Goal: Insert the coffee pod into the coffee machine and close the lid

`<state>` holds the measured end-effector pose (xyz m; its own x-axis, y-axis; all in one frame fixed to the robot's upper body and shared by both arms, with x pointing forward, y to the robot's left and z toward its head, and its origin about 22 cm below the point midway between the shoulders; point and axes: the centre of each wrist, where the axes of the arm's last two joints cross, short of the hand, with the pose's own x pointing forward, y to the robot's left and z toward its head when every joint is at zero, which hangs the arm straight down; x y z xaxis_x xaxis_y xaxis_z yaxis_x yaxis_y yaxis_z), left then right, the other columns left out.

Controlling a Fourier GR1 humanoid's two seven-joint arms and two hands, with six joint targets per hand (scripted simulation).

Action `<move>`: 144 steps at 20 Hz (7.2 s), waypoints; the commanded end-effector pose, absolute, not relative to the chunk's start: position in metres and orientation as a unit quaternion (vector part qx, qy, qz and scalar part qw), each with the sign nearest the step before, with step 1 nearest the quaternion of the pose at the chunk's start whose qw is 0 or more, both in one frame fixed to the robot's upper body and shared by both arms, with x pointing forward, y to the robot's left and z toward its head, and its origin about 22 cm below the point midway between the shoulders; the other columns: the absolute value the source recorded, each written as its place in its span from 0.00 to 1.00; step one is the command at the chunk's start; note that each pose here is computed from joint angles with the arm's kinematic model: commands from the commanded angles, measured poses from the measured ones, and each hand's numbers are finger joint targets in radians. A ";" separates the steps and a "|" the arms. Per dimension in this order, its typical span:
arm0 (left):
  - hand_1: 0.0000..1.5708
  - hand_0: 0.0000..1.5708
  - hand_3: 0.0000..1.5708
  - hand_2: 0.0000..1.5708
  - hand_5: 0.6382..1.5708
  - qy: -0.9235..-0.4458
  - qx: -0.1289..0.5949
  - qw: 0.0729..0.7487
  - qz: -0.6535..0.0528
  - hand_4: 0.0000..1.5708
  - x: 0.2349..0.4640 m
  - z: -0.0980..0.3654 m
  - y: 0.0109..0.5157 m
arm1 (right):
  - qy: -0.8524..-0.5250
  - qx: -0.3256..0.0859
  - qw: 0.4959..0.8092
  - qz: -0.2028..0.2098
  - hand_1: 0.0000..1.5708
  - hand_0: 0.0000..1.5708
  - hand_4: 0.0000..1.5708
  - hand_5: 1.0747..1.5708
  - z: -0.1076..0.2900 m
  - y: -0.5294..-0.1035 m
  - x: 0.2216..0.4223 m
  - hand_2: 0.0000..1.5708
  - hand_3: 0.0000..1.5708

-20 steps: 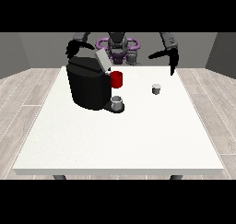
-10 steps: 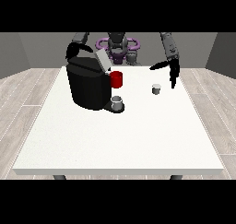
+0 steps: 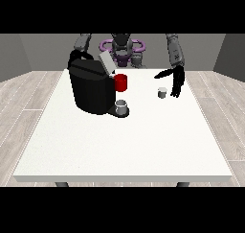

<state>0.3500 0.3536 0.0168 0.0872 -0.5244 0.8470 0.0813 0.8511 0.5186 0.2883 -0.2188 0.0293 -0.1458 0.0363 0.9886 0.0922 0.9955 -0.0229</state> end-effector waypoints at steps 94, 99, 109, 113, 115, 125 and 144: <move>0.75 0.75 0.75 0.80 1.00 -0.715 0.306 0.515 -0.361 0.32 0.462 0.246 0.267 | -0.771 -0.014 0.637 -0.029 0.00 0.00 0.33 1.00 0.053 -0.200 0.325 0.00 0.00; 0.76 0.76 0.76 0.81 1.00 -0.703 0.285 0.525 -0.386 0.32 0.462 0.216 0.251 | -0.757 -0.038 0.651 -0.026 0.00 0.00 0.34 1.00 0.036 -0.223 0.319 0.00 0.00; 0.79 0.79 0.76 0.81 1.00 -0.696 0.293 0.532 -0.382 0.31 0.464 0.215 0.238 | -0.762 -0.034 0.646 -0.045 0.00 0.00 0.28 1.00 0.027 -0.220 0.317 0.00 0.00; 0.78 0.78 0.74 0.81 1.00 -0.697 0.296 0.541 -0.367 0.31 0.463 0.226 0.265 | -0.775 -0.022 0.632 -0.017 0.00 0.00 0.28 1.00 0.042 -0.227 0.318 0.00 0.00; 0.76 0.76 0.73 0.79 1.00 -0.700 0.289 0.530 -0.381 0.30 0.466 0.219 0.231 | -0.763 -0.037 0.644 -0.036 0.00 0.00 0.28 1.00 0.033 -0.200 0.320 0.00 0.00; 0.67 0.67 0.60 0.71 1.00 -0.695 0.303 0.522 -0.390 0.25 0.465 0.218 0.231 | -0.759 -0.034 0.649 -0.030 0.00 0.00 0.26 1.00 0.040 -0.220 0.324 0.00 0.00; 0.00 0.00 0.00 0.00 1.00 -0.658 0.324 0.518 -0.442 0.00 0.463 0.239 0.264 | -0.756 -0.037 0.653 -0.034 0.00 0.00 0.23 1.00 0.017 -0.211 0.307 0.00 0.00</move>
